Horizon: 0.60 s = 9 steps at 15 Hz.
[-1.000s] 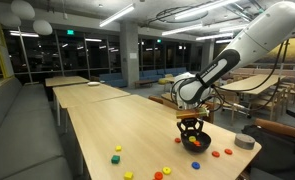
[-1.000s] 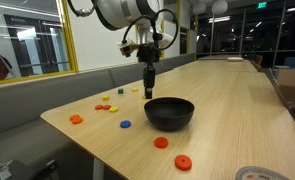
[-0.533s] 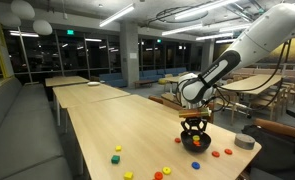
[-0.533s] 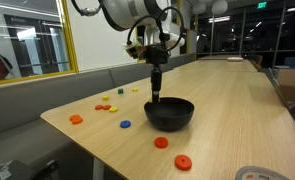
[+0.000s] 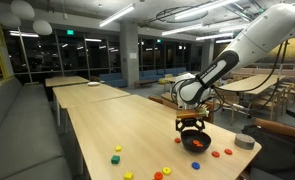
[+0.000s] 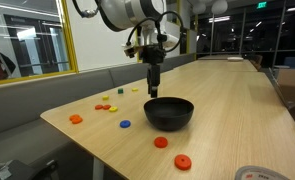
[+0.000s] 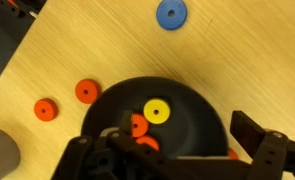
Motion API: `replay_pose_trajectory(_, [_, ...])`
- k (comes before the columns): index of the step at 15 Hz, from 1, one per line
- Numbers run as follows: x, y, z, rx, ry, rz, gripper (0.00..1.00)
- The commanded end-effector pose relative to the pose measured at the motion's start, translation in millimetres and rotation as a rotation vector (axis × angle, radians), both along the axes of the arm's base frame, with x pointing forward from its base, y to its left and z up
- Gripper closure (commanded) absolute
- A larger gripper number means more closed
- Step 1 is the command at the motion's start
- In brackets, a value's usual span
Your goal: Pick up some of the objects on the table and put them in the bowl
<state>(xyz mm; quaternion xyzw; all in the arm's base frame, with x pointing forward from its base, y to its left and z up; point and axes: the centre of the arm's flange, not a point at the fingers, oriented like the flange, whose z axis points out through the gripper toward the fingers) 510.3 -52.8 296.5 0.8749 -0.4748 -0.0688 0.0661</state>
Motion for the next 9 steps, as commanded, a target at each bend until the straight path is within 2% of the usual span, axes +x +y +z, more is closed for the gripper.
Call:
replay_pose_trajectory(1, [25.7, 60.8, 19.6, 0.003, -0.056, 0.194, 0.00])
replay_pose_trajectory(5, [45.7, 142.7, 25.8, 0.053, -0.075, 0.415, 0.00])
replay_pose_trajectory(9, [51.0, 198.7, 7.5, 0.101, -0.067, 0.624, 0.00])
